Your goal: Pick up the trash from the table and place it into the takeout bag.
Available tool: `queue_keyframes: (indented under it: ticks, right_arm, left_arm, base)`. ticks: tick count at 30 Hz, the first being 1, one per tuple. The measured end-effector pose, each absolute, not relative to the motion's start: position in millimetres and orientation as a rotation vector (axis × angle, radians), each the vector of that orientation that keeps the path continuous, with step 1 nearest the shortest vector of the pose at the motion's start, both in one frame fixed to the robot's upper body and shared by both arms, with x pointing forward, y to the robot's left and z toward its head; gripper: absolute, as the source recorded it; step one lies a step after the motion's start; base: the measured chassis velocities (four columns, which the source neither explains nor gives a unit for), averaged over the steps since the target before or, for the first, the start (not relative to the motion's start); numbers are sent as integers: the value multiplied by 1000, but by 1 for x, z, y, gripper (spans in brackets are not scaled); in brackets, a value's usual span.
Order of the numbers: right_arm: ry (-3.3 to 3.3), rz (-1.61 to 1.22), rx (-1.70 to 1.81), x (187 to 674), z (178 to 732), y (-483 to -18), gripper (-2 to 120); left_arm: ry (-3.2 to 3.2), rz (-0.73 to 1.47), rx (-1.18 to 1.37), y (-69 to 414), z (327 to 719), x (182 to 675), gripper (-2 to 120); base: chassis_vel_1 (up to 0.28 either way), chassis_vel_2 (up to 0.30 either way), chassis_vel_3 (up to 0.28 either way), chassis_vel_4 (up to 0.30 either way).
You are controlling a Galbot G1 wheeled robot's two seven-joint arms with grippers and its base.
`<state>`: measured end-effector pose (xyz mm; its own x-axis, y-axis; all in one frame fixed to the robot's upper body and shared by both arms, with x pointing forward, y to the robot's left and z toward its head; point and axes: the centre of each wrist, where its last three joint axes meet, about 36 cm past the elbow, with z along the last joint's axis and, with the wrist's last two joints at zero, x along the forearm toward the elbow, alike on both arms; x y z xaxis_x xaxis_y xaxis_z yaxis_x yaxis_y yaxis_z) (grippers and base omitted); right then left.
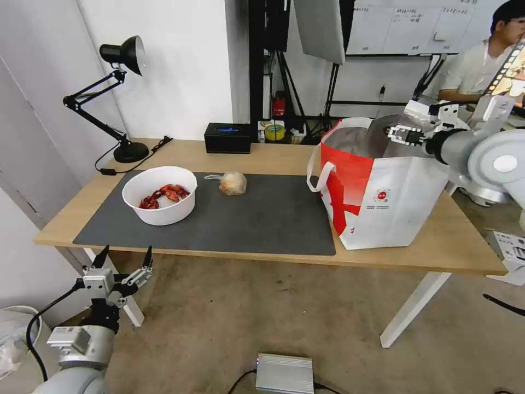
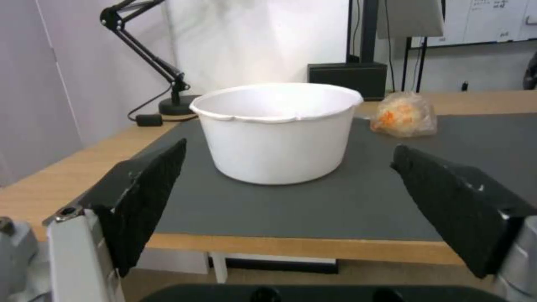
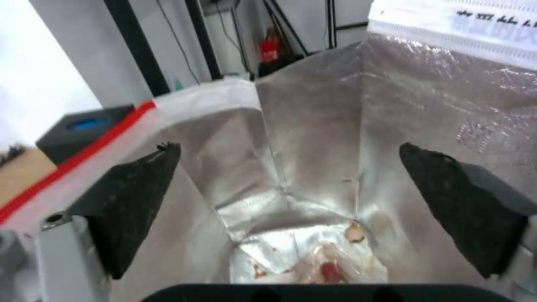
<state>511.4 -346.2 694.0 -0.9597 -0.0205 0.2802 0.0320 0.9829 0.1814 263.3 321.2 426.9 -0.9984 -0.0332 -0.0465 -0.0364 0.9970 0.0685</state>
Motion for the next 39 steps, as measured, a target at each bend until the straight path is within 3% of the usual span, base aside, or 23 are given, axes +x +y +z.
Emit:
queue_keyframes:
  ticks: [10, 17, 28, 39]
  right_arm:
    - [-2907, -371, 6, 510, 688, -345, 100]
    - [-3299, -311, 409, 485, 635, -322, 100]
    - [-3481, -144, 765, 424, 562, -303, 100]
    - [-3527, -41, 621, 382, 502, -313, 100]
  left_arm:
    - [3104, 98, -62, 319, 424, 260, 100]
    - [3106, 99, -76, 319, 424, 258, 100]
    - [3101, 96, -120, 322, 422, 254, 100]
    - [3101, 92, -133, 323, 417, 255, 100]
  base:
    - [0, 0, 0, 0]
    - [0, 0, 0, 0]
    - [0, 0, 0, 0]
    - [0, 0, 0, 0]
